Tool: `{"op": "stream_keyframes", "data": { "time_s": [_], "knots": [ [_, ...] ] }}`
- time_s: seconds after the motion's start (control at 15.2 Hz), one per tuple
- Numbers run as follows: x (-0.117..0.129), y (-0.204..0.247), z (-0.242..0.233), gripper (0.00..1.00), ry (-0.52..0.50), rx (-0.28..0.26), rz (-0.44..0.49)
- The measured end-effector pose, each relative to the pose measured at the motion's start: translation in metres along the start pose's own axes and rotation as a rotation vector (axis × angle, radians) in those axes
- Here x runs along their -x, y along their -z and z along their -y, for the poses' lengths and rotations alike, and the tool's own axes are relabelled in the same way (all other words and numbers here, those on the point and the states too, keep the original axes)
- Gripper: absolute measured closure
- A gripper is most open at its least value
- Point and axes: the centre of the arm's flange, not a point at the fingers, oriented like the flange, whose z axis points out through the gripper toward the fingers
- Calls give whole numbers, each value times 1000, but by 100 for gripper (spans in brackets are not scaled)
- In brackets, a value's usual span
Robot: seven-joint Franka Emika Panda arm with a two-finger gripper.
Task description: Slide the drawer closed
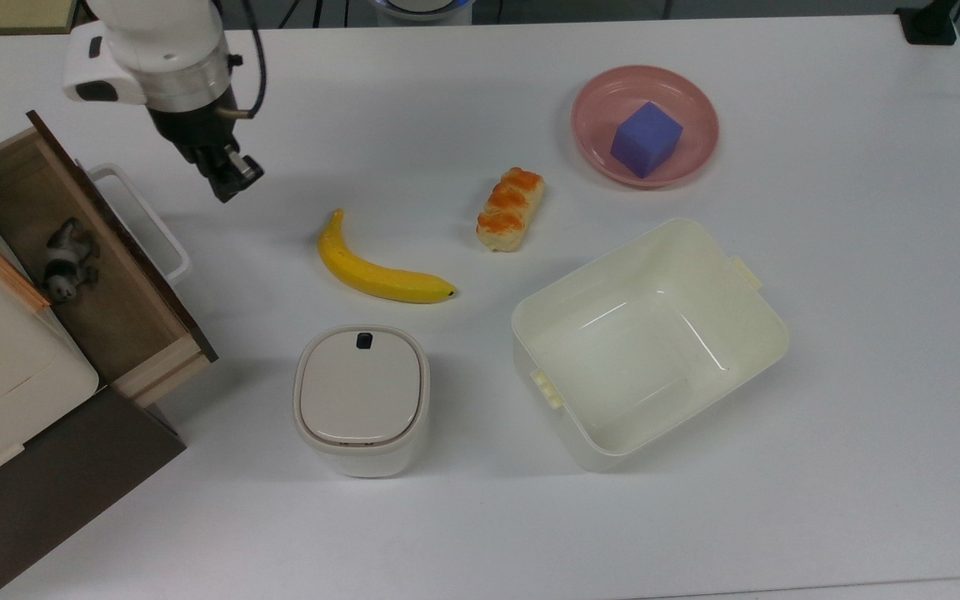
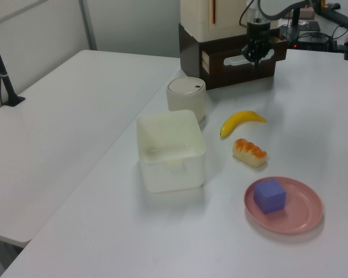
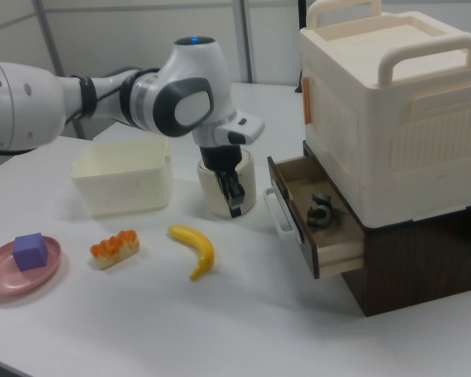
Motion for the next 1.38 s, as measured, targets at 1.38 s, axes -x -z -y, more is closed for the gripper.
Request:
{"op": "stream_keyframes", "data": {
  "time_s": [1.38],
  "knots": [
    [-52,-49,-32,99,-197,-34,-105]
  ]
}}
